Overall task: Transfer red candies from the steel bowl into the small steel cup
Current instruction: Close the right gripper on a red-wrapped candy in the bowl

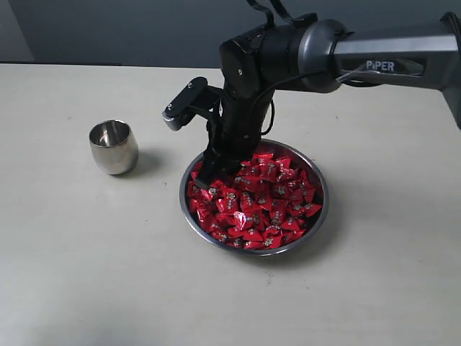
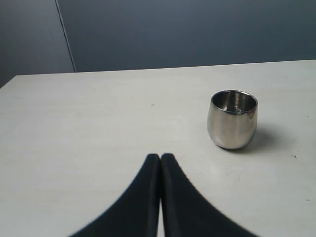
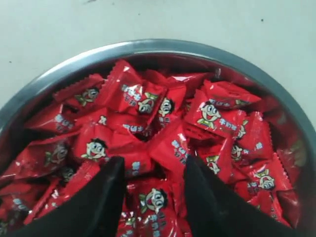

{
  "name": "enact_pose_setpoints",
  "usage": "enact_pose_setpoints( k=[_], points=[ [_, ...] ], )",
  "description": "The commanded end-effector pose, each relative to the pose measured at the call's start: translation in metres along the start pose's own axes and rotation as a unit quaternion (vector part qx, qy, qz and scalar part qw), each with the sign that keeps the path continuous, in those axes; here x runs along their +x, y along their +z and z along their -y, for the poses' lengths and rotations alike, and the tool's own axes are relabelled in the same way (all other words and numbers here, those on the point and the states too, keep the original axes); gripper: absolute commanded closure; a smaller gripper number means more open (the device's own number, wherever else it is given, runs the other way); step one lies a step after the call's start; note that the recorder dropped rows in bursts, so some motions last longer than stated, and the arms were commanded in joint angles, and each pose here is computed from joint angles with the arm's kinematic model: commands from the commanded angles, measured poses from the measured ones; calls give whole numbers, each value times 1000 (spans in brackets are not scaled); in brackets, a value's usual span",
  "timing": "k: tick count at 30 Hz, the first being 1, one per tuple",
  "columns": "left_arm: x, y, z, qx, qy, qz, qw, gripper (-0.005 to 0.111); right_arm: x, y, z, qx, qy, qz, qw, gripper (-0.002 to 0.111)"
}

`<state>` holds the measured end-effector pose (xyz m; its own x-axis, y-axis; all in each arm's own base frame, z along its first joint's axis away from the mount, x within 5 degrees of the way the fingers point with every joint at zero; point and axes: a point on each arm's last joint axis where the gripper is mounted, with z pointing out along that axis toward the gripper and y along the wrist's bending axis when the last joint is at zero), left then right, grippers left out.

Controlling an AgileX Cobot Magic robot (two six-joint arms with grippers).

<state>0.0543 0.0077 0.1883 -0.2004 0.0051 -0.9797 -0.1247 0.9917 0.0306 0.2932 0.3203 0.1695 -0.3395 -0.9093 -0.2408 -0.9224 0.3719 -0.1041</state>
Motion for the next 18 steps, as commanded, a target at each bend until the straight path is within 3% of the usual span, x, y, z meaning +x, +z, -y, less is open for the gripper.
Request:
enact_pose_setpoints(
  k=[1,18],
  points=[
    [1,0,0,0,-2,1,1000,106,-3,1,5,20,-13,17,1000,69],
    [1,0,0,0,-2,1,1000,106,-1,21,8,33,-30,2,999,69]
  ],
)
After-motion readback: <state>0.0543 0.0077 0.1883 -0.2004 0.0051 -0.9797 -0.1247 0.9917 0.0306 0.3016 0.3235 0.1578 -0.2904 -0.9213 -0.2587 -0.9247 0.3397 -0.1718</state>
